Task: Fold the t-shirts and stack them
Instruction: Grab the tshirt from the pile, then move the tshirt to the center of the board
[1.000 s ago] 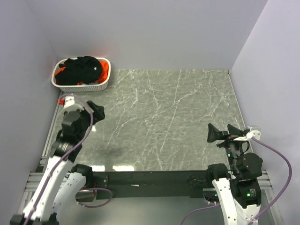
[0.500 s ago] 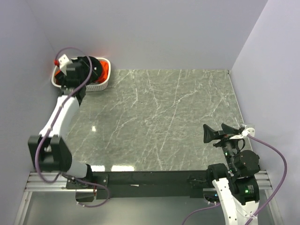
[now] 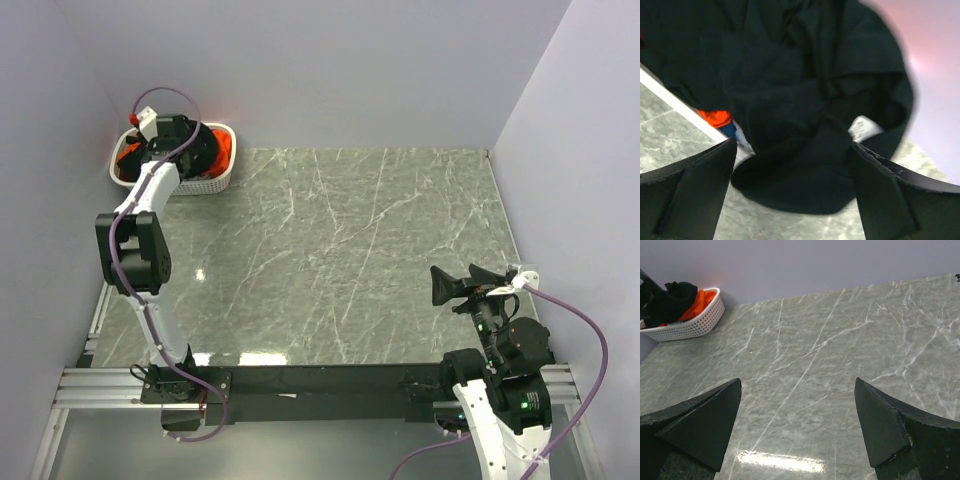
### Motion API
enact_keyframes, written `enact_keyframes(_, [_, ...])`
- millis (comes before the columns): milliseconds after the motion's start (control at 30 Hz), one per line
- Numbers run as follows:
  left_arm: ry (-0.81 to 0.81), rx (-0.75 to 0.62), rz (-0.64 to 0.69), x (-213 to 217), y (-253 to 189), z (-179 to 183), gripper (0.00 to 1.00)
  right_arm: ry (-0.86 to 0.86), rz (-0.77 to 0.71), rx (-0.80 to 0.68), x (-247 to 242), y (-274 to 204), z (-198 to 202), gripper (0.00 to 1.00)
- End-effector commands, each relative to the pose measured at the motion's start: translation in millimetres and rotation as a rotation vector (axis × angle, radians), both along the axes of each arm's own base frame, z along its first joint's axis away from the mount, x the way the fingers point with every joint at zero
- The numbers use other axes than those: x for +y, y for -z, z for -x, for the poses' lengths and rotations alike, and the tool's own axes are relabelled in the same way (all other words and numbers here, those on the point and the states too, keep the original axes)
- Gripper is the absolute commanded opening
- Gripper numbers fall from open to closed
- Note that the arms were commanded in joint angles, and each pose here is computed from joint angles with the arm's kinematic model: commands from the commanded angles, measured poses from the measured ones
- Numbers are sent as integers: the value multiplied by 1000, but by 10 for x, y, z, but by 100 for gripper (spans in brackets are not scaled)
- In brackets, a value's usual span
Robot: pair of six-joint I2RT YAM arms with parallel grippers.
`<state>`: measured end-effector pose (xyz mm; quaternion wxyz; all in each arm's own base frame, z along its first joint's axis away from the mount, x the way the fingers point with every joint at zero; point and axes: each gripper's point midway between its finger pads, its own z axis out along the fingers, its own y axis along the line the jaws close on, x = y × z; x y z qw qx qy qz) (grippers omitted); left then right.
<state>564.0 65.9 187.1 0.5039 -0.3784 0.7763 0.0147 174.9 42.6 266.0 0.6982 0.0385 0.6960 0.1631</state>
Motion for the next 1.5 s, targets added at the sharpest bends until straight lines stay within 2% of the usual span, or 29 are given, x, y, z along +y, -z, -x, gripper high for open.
enact_keyframes(0, [-12,-31,-28,37,-137,-88,96,-12,-36,-229,-28,-361,331,100])
enact_keyframes(33, [-7,-27,-30,40,-116,-85,85,-16,-33,-231,-21,-360,332,100])
enact_keyframes(100, [17,-31,-47,21,-153,-78,70,-20,-32,-242,-16,-375,352,100])
enact_keyframes(133, [19,-57,-54,29,-260,-52,52,-16,-34,-245,-23,-373,352,100])
enact_keyframes(200, [28,-86,-84,45,-423,-14,34,-14,-35,-242,-26,-366,350,100])
enact_keyframes(233, [35,-108,-96,47,-517,-2,19,-14,-34,-240,-26,-364,347,100])
enact_keyframes(333, [49,-199,-134,40,-1092,154,1,-23,-28,-243,-11,-372,350,100])
enact_keyframes(467, [88,-282,-184,-98,-1709,387,1,-26,-28,-242,-6,-370,348,100])
enact_keyframes(567, [183,-343,-216,-450,-2167,595,1,-32,-36,-243,5,-389,357,100])
enact_keyframes(667, [322,-392,-231,-995,-2496,888,1,-60,-39,-242,52,-429,382,100])
enact_keyframes(700, [411,-404,-233,-1383,-2537,1001,1,-62,-41,-248,51,-468,406,100])
enact_keyframes(767, [521,-440,-217,-1809,-2661,1221,1,-55,-47,-236,41,-501,407,100])
enact_keyframes(800, [626,-459,-180,-2261,-2680,1393,1,-54,-50,-240,34,-554,441,100])
enact_keyframes(833, [688,-459,-156,-2495,-2659,1493,1,-55,-46,-228,39,-566,429,100])
enact_keyframes(867, [796,-464,-104,-2949,-2635,1711,1,-52,-44,-238,26,-632,465,100])
enact_keyframes(933, [889,-445,-60,-3413,-2469,1905,4,-16,-48,-216,-36,-646,449,100])
enact_keyframes(967, [992,-443,-21,-3823,-2393,2170,6,1,-56,-224,-69,-707,482,100])
enact_keyframes(1033, [1094,-423,50,-4342,-2113,2369,14,30,-57,-221,-125,-721,501,100])
enact_keyframes(1100, [1209,-391,114,-4861,-1966,2749,15,47,-58,-234,-162,-761,537,100])
enact_keyframes(1133, [1248,-337,117,-5098,-1731,2819,19,70,-61,-239,-205,-769,554,100])
enact_keyframes(1167, [1305,-303,139,-5305,-1641,3052,23,97,-70,-246,-256,-790,575,100])
enact_keyframes(1200, [1337,-291,162,-5429,-1628,3159,34,104,-72,-243,-272,-783,588,100])
enact_keyframes(1267, [1356,-268,219,-5588,-1524,3332,42,115,-65,-248,-297,-795,624,100])
enact_keyframes(1300, [1362,-240,231,-5588,-1381,3378,46,115,-62,-247,-299,-790,630,100])
enact_keyframes(1367, [1349,-247,286,-5505,-1431,3448,59,110,-59,-247,-289,-802,632,100])
enact_keyframes(1400, [1332,-220,269,-5429,-1290,3457,68,91,-56,-245,-255,-804,624,100])
enact_keyframes(1467, [1232,-238,227,-5152,-1330,3341,76,70,-63,-215,-203,-773,554,100])
